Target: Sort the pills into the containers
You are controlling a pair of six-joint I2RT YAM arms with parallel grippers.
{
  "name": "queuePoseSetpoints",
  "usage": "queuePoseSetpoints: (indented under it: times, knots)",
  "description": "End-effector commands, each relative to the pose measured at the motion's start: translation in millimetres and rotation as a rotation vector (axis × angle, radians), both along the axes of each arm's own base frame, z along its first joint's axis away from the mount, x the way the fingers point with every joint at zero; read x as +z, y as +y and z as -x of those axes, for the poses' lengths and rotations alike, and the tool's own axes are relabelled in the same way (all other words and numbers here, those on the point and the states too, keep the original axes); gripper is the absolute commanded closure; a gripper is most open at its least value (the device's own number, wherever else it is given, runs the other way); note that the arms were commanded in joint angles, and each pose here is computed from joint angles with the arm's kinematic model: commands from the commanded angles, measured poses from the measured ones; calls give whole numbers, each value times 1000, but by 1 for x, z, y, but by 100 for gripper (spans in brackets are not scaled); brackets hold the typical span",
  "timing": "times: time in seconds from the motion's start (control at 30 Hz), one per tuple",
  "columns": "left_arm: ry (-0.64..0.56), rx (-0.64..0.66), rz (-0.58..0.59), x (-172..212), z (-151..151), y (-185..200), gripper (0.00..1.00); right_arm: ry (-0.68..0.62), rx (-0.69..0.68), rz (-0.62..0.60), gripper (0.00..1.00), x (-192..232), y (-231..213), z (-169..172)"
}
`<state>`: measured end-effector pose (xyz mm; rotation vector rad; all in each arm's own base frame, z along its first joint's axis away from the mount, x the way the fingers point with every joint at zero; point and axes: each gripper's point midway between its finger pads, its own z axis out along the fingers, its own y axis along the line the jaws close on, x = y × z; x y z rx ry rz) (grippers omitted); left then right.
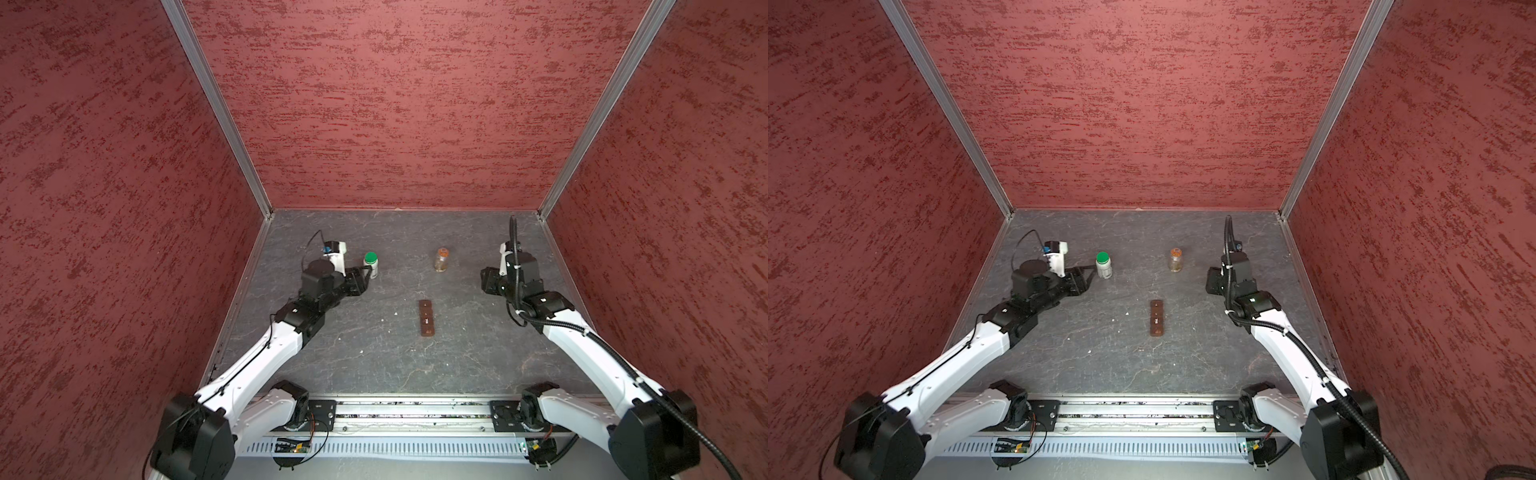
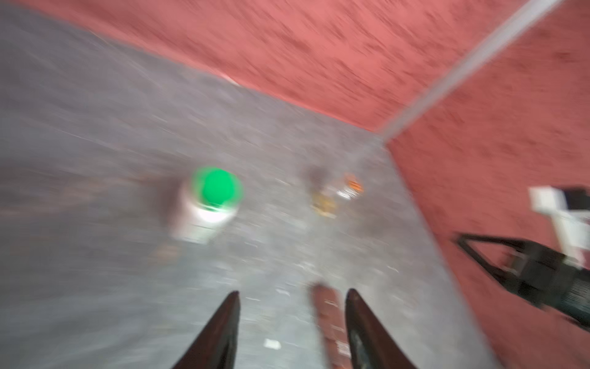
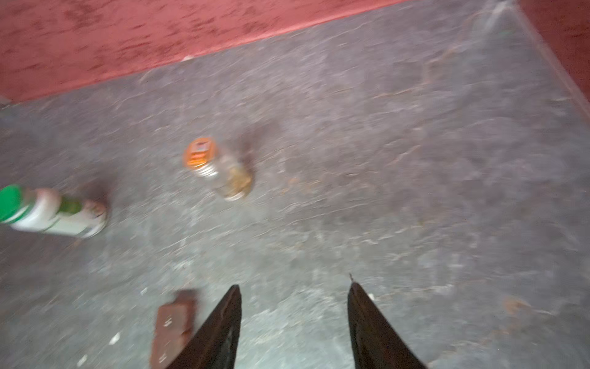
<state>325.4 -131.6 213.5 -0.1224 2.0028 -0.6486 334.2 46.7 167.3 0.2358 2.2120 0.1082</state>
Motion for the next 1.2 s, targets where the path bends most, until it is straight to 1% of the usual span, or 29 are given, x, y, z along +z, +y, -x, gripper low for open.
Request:
queuePoseSetpoints:
  times: [0.0,0.07,0.2,0.3,0.37,0.4,0.43,0.5,0.57,0.6,0.63,0.67,0.7,0.77,0.83,0.9,0.97,1.0,1.03,1.07,1.1,1.17]
  knots:
    - [-18,244,-204,-17,0,73,36,-185,-221,165,31,22,-60,-8]
    - [-68,365,-224,-15,1,106,27,-262,-270,184,24,23,-74,-8]
    - [-139,525,-223,-14,6,150,21,-415,-306,214,18,17,-88,-11]
    - [-201,617,-269,-17,11,172,19,-523,-304,232,15,9,-92,-14]
    - [-238,676,-308,-19,15,184,19,-565,-304,212,13,-2,-95,-18]
    - [-248,704,-324,-21,18,189,17,-593,-295,232,12,2,-95,-22]
    - [-249,737,-335,-24,21,195,16,-572,-261,235,11,-1,-90,-27]
    - [-241,775,-356,-31,23,204,14,-596,-240,232,10,-4,-91,-32]
    - [-253,785,-368,-37,22,208,12,-579,-181,211,9,-26,-87,-39]
    - [-256,782,-375,-41,21,209,11,-594,-175,221,9,-25,-87,-41]
    - [-254,773,-387,-46,18,209,8,-544,-149,199,9,-30,-83,-44]
    - [-254,759,-400,-50,15,208,3,-533,-132,196,9,-32,-82,-48]
    - [-248,751,-412,-55,13,208,0,-554,-132,199,9,-29,-82,-49]
    - [-255,722,-420,-61,4,203,1,-536,-133,192,9,-32,-83,-49]
    - [-279,674,-395,-61,-6,195,1,-536,-132,192,8,-32,-83,-49]
    - [-313,641,-376,-59,-15,188,1,-543,-132,196,6,-30,-83,-49]
    - [-311,599,-373,-68,-26,182,1,-548,-137,198,1,-30,-84,-49]
    - [-311,577,-375,-74,-34,179,0,-543,-136,198,1,-31,-84,-48]
    - [-333,523,-394,-73,-42,170,0,-550,-138,198,1,-29,-84,-48]
    - [-289,474,-403,-80,-46,163,1,-551,-139,199,1,-30,-84,-47]
    - [-266,468,-419,-82,-52,161,1,-554,-143,200,1,-29,-85,-47]
    - [-252,424,-428,-93,-60,154,1,-560,-152,199,1,-28,-86,-45]
